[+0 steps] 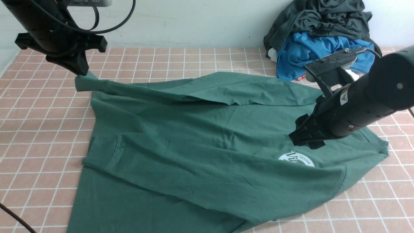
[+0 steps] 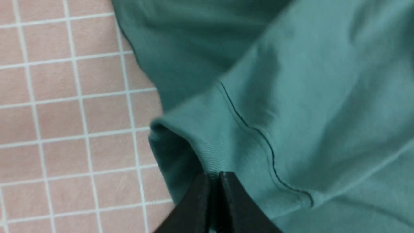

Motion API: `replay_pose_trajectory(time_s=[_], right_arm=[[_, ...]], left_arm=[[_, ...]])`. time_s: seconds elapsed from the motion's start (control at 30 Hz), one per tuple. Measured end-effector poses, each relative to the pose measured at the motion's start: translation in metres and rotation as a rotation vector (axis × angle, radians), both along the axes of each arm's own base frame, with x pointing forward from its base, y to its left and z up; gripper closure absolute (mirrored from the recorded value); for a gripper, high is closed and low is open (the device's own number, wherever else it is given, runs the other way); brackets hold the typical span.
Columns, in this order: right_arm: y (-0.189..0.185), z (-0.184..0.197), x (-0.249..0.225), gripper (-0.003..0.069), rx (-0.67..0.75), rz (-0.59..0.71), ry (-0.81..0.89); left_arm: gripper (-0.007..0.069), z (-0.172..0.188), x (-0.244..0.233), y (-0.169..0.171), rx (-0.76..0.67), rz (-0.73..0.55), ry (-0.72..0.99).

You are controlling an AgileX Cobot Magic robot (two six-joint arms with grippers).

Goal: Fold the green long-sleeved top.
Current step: Use the left arm to drag and drop the cuff onto the cuff closest to the left arm, then use both arms simultaneously to clamp the lower edge of the clothing fabric

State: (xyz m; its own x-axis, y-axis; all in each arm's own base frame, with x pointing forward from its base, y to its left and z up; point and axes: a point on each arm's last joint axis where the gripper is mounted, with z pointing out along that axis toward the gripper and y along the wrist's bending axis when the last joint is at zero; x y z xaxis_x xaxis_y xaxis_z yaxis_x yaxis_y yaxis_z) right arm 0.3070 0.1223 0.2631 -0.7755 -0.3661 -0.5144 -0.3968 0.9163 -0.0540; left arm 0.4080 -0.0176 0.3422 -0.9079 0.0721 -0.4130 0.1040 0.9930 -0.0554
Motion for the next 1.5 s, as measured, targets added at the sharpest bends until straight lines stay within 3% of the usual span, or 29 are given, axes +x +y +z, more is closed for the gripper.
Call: replay_pose_trajectory(time_s=[0.23,0.63,0.8,0.97,1.1,1.27,1.33,1.37,1.4,1.5], right_arm=[[0.006,0.008,0.013,0.0272,0.064,0.008,-0.163],[0.008,-0.003,0.005,0.0272,0.031,-0.008,-0.044],[0.018,-0.002,-0.001,0.0272,0.013,0.048,-0.032],[0.018,0.006,-0.009,0.0272,-0.005,0.097,-0.033],[0.018,0.01,-0.013,0.0272,-0.001,0.111,-0.005],[0.023,0.014,-0.015,0.0272,0.043,0.142,0.018],[0.027,0.015,-0.016,0.0272,0.072,0.168,0.026],[0.027,0.015,-0.016,0.0272,0.074,0.171,0.026],[0.029,0.015,-0.017,0.0272,0.098,0.187,0.029],[0.033,0.016,-0.018,0.0272,0.142,0.207,0.033]], left_arm=[[0.0619,0.01,-0.009,-0.013,-0.079,-0.026,-0.015],[0.0589,-0.079,-0.037,-0.012,0.047,-0.066,0.295],[0.0445,-0.084,-0.042,-0.015,0.045,-0.074,0.313],[0.0264,-0.055,-0.065,-0.016,0.042,-0.081,0.241],[0.0223,-0.045,-0.102,-0.028,0.052,-0.148,0.23],[0.0216,-0.073,-0.164,-0.066,0.14,-0.493,0.24],[0.0216,-0.099,-0.194,-0.079,0.227,-0.743,0.27],[0.0216,-0.101,-0.196,-0.08,0.232,-0.763,0.274],[0.0216,-0.12,-0.212,-0.084,0.3,-0.922,0.302],[0.0216,-0.147,-0.228,-0.088,0.396,-1.132,0.294]])
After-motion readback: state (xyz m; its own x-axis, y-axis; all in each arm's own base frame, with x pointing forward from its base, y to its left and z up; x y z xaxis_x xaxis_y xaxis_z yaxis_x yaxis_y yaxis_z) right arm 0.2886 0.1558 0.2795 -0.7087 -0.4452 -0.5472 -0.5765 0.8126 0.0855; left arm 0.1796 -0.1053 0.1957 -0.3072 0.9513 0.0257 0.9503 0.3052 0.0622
